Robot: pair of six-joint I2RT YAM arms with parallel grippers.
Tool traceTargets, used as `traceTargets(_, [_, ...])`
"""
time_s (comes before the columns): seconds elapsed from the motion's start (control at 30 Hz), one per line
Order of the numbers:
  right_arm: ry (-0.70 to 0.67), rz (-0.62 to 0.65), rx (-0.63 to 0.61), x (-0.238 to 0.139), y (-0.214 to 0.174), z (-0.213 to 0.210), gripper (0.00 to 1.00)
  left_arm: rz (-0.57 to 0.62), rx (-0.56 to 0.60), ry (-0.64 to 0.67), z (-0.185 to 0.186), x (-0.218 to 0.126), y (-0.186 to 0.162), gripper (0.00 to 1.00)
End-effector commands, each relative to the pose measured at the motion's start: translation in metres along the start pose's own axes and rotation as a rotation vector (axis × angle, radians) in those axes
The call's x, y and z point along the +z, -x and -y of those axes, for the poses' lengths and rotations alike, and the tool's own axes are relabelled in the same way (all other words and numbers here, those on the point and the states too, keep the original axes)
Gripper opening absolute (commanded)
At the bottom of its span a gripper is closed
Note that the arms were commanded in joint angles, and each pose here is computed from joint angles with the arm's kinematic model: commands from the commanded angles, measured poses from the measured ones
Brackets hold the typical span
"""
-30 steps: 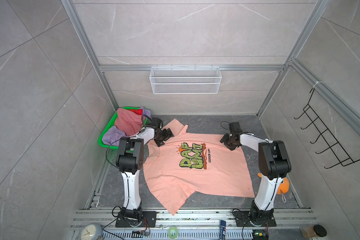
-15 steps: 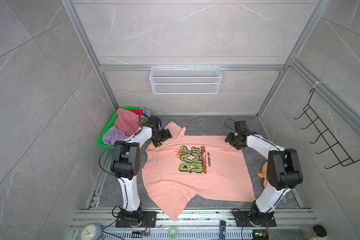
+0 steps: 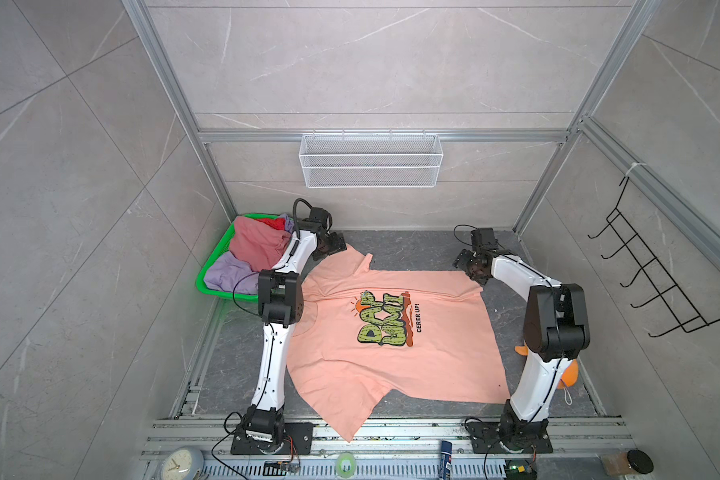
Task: Fold and stack the t-shirts
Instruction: 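Move both grippers to the shirt's far corners and grasp them, then pull the held far corners away from the robot with both grippers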
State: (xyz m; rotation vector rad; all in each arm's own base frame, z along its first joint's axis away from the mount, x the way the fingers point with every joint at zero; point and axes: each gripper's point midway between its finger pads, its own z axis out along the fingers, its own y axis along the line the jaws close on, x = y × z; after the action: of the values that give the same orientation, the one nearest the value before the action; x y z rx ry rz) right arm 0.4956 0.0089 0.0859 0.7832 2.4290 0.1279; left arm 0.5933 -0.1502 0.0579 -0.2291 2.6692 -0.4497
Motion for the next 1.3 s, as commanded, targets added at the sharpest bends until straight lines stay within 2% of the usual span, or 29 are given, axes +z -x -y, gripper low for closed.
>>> traceTargets(0.0, [-0.071,0.018,0.005,0.003,0.004,0.014,0.79,0.064,0.016,0.031,-0.005,-0.005,0.017,0.88])
traceTargets(0.23, [-0.150,0.006,0.007,0.007,-0.005,0.036,0.80,0.132,0.030,0.034,0.000,0.016,0.027,0.87])
traceTargets(0.57, [-0.163,-0.013,0.012,0.028,0.006,0.047,0.82,0.060,0.041,0.089,0.010,0.055,-0.005,0.82])
traceTargets(0.63, [-0.166,-0.028,0.010,0.035,0.008,0.047,0.82,0.055,0.031,0.085,0.013,0.057,-0.007,0.75])
traceTargets(0.9, [-0.193,-0.110,-0.001,0.061,0.013,0.044,0.80,0.064,0.025,0.127,0.009,0.054,-0.008,0.26])
traceTargets(0.97, [-0.233,-0.135,0.005,0.065,0.011,0.049,0.80,0.063,0.030,0.133,0.007,0.052,-0.008,0.23])
traceTargets(1.1, [-0.188,-0.190,-0.017,0.078,0.008,0.038,0.77,0.067,0.038,0.125,0.009,0.045,-0.007,0.20])
traceTargets(1.27, [-0.223,-0.327,-0.015,0.092,-0.011,0.038,0.68,0.070,0.030,0.128,0.008,0.037,-0.006,0.19])
